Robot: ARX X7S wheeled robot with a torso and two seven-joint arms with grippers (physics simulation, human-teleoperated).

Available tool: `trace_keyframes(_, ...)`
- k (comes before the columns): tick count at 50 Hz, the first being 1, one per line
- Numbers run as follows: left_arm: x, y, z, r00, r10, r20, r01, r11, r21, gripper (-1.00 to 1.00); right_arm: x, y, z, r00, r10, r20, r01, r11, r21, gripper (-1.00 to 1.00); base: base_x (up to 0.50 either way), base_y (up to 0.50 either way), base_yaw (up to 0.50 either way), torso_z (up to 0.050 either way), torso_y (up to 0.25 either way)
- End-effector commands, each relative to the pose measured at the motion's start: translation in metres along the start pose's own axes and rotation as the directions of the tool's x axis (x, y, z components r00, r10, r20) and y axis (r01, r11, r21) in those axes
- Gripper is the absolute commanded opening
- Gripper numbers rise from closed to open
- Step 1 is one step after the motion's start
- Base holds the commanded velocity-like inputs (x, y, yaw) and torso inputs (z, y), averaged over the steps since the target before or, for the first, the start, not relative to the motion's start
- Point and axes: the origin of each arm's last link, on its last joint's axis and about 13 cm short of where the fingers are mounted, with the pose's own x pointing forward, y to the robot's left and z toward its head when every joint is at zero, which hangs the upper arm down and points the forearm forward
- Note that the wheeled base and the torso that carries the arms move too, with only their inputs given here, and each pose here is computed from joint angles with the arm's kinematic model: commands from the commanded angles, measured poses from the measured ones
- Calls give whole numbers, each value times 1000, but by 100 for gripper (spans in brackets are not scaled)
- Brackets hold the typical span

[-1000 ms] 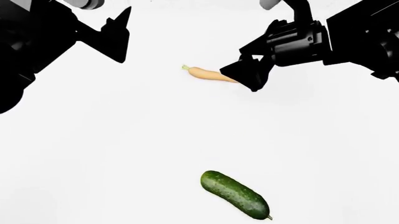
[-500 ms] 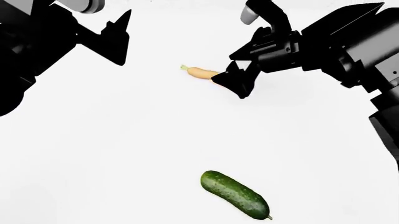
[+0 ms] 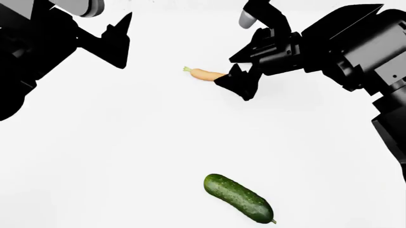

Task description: Place the two vegetables and bowl onto the tray for setting up a vegetable dip station.

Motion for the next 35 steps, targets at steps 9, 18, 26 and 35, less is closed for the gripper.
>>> trace_keyframes(9,0,0,-4,1000,-3,-3,3,1000,-6,100,35,8,-24,992,65,-108,-64,998,12,-100,1,2,5,-2,-5)
trace_keyframes(18,5,-1,-7,1000,-6,-8,6,1000,-9,100,35,5,-27,993,56,-108,-53,998,33,-100,0,0,0,-2,-6)
trace_keyframes(26,6,-1,-9,1000,-9,-12,8,1000,-12,100,35,5,-30,992,45,-114,-41,999,32,-100,0,0,0,-3,-5)
trace_keyframes(35,4,-2,-8,1000,-10,-8,10,1000,-13,100,31,6,-28,996,18,-86,-17,1000,12,-100,0,0,0,-1,-6)
